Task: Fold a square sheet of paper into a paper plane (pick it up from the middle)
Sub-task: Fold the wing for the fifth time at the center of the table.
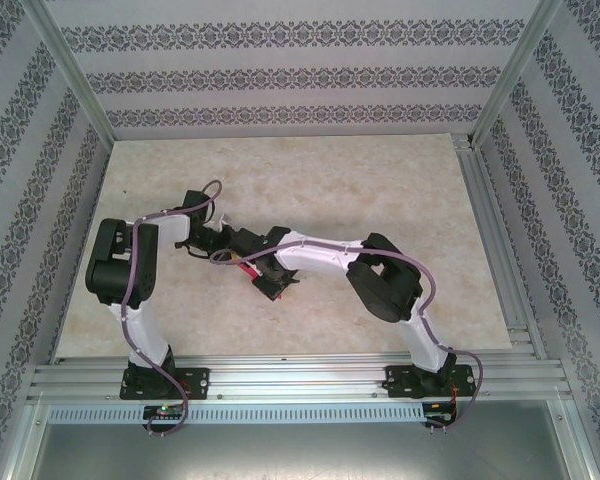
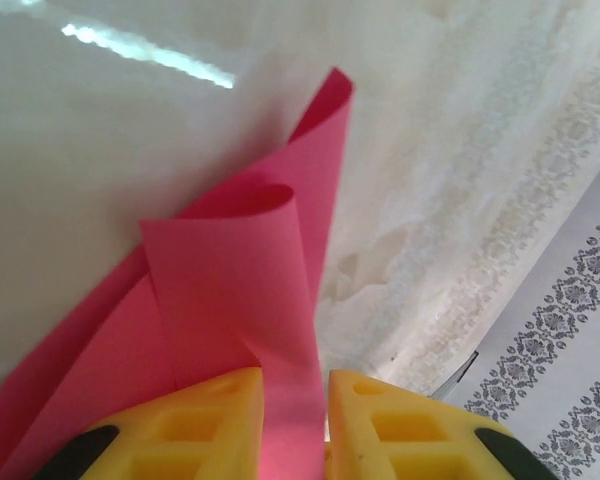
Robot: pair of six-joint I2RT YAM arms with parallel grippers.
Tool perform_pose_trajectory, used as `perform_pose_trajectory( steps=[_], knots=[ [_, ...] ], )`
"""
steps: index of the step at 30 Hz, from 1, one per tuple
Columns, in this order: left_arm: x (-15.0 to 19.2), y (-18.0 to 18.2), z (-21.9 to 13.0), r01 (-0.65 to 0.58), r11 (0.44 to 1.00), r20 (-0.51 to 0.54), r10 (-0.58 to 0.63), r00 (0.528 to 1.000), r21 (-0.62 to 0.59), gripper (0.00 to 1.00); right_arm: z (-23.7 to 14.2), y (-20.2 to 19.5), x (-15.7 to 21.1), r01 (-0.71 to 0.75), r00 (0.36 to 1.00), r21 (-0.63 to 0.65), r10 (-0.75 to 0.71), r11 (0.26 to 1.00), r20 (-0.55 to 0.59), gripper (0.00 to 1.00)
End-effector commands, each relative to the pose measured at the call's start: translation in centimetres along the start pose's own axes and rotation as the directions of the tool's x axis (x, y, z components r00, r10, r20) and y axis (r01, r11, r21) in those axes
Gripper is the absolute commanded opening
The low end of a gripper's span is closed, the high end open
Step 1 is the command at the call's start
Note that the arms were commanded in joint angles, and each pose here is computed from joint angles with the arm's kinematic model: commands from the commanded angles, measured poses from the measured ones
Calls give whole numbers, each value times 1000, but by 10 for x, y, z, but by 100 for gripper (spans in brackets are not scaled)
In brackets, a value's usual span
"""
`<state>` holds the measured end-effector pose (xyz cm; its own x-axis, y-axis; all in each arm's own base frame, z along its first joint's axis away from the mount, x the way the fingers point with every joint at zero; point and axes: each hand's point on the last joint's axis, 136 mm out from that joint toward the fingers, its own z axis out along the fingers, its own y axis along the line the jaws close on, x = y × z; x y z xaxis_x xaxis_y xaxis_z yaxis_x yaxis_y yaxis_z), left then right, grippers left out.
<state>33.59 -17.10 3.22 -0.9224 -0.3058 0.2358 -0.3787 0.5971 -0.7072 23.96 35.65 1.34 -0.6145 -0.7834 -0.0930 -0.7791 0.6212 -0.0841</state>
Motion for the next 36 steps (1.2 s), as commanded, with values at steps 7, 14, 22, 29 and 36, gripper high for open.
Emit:
perform_pose_trajectory(
  steps=[7,14,22,29,36],
  knots=[
    [-8,-4,9,-26,1000,-10,26,1000,2,24,8,1,-9,-8,1000,220,7,976,2,5],
    [-9,0,4,-38,998,7,38,999,-47,21,13,1,-2,-59,998,339,64,939,-3,10],
    [-11,2,4,-39,998,6,40,999,-55,21,16,9,0,-28,999,393,39,919,-20,11],
    [-7,4,3,-45,997,-1,45,999,-69,20,-32,6,-19,-146,985,292,111,945,132,33],
    [-5,5,1,-51,996,-4,51,999,-76,20,-71,-3,-11,-305,900,-62,310,950,306,43]
  ],
)
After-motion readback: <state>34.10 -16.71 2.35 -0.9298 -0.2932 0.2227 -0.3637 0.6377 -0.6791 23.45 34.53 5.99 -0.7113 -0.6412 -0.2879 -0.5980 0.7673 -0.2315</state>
